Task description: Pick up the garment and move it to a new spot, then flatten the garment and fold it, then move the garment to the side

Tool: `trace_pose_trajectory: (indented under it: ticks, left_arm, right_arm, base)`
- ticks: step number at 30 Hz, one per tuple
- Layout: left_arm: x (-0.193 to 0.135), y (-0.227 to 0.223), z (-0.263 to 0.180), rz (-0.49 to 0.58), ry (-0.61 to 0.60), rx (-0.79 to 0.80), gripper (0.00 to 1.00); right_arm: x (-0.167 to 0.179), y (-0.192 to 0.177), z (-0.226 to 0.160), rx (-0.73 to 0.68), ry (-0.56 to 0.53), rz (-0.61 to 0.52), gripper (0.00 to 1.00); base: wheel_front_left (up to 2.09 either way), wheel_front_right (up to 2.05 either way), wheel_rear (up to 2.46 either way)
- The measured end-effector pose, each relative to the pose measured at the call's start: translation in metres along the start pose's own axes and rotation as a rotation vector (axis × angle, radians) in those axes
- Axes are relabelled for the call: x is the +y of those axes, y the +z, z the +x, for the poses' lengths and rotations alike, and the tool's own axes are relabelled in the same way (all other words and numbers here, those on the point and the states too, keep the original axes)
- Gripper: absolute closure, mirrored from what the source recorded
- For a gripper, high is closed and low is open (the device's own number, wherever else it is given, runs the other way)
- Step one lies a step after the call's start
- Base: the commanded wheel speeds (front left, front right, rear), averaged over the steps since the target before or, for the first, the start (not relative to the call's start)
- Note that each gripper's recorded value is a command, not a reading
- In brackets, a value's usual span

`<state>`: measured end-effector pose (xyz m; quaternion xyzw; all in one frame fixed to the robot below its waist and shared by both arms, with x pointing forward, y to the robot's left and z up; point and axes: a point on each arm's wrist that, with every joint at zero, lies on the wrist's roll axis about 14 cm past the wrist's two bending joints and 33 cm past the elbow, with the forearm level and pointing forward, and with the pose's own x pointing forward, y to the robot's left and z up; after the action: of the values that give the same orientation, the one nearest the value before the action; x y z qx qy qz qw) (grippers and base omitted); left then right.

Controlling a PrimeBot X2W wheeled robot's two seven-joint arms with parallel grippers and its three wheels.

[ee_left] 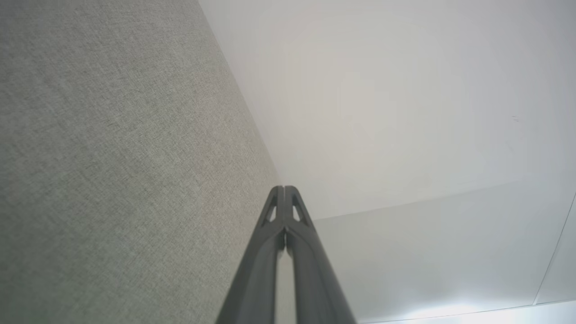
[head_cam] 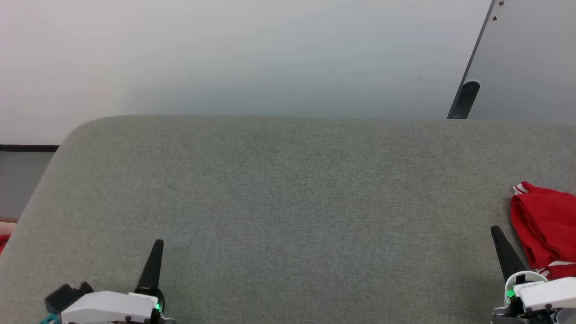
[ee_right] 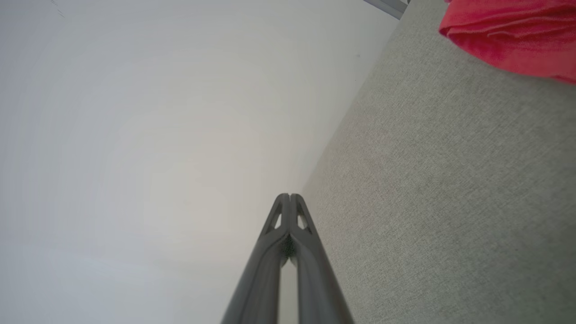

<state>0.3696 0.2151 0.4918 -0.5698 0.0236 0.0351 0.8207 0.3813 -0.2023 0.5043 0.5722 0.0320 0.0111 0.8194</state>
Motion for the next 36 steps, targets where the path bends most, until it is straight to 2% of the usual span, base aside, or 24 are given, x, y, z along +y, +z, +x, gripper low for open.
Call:
trace_pose_trajectory:
  ticks: [36]
  left_arm:
    - [-0.014,-0.008,0.013,-0.286,-0.056,0.014,1.00]
  right_arm:
    - [0.001,-0.001,0.005,-0.048,0.017,0.279,1.00]
  base:
    - [0.00,0.00,0.00]
